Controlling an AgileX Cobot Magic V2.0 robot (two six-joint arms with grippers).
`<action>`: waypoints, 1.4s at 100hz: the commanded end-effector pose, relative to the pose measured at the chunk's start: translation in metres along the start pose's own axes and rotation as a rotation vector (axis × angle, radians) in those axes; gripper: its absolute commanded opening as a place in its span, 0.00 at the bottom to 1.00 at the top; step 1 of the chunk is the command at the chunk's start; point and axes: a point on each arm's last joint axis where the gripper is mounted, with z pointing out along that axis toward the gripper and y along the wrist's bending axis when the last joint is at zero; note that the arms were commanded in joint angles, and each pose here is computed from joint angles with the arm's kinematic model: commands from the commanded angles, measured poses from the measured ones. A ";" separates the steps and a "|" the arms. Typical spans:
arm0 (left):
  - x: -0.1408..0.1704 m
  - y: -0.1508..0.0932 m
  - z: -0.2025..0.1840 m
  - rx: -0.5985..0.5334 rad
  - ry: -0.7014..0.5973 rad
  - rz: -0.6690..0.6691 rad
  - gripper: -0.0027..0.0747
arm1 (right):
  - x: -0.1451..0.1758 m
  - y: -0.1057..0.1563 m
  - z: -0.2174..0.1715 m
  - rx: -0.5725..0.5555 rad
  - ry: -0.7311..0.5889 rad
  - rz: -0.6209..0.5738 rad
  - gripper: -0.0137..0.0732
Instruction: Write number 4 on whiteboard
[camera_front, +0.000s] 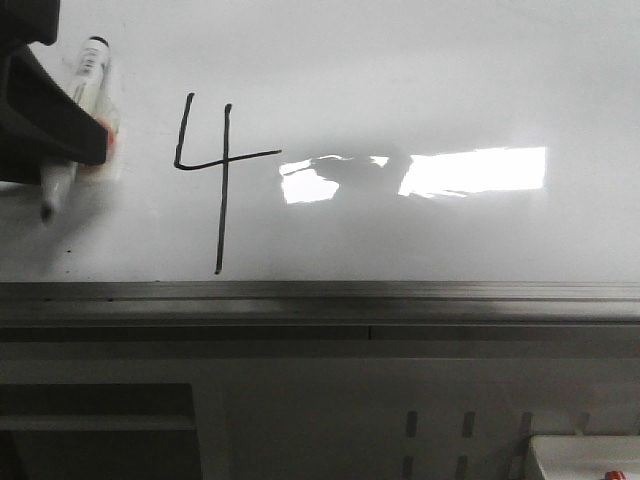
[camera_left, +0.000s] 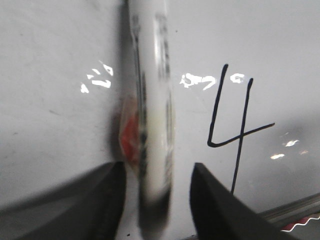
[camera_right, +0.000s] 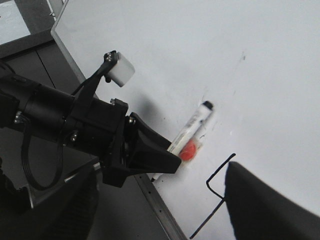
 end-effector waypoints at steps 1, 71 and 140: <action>-0.016 -0.006 -0.005 0.026 -0.101 -0.020 0.69 | -0.018 -0.001 -0.015 0.040 -0.112 -0.017 0.70; -0.001 -0.006 -0.160 0.176 -0.668 0.304 0.01 | 0.034 0.012 -0.101 0.187 -0.347 -0.107 0.09; 0.061 0.026 -0.165 0.197 -0.772 0.328 0.01 | 0.139 0.029 -0.143 0.179 -0.402 -0.117 0.08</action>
